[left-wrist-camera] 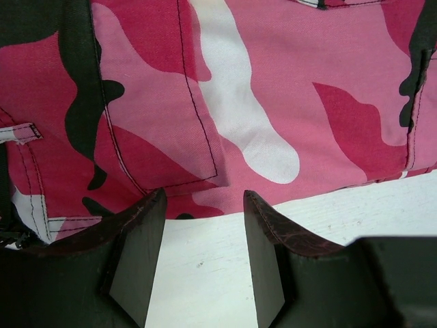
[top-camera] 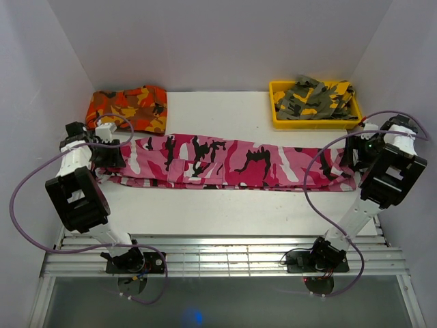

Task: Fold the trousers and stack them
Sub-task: Fold the trousers

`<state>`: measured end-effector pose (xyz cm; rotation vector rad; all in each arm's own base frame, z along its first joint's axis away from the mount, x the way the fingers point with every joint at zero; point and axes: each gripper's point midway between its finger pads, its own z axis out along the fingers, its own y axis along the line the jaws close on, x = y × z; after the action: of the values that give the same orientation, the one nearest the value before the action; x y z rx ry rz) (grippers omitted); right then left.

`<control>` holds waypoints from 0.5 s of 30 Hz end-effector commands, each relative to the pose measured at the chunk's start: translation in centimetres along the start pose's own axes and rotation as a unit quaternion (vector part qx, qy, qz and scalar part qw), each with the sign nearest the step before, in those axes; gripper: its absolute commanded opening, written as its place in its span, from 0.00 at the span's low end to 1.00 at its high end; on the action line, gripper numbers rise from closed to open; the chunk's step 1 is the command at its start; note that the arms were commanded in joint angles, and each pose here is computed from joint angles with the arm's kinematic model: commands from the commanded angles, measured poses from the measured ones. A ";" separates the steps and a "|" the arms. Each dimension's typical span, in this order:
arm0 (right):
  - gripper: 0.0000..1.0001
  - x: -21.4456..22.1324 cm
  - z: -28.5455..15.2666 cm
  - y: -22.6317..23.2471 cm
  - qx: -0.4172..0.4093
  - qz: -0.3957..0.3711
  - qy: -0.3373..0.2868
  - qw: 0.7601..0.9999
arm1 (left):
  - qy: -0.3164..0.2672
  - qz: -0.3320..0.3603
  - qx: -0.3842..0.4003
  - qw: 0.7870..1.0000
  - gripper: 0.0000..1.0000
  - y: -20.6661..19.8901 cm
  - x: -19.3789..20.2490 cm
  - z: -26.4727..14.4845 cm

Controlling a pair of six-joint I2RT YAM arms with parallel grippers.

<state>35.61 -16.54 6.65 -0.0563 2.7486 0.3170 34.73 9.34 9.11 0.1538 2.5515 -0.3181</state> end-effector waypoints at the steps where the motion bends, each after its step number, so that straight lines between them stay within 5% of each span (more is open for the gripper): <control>1: 0.91 0.8 -0.2 1.1 -0.036 0.037 0.008 0.999 | -0.013 0.006 0.010 1.000 0.60 -0.4 -1.2 -0.5; 9: 0.94 3.8 -2.5 -3.9 0.097 -0.026 0.048 0.994 | -0.012 0.015 0.003 1.000 0.60 -0.3 -1.4 -1.0; 15: 1.00 3.3 -2.5 -2.5 0.028 -0.009 0.043 0.999 | -0.014 0.004 0.011 1.000 0.60 -0.4 -2.0 -1.0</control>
<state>31.21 -18.95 5.25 -0.1085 2.8910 0.2000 34.88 9.39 9.74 0.1560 2.5563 -0.3239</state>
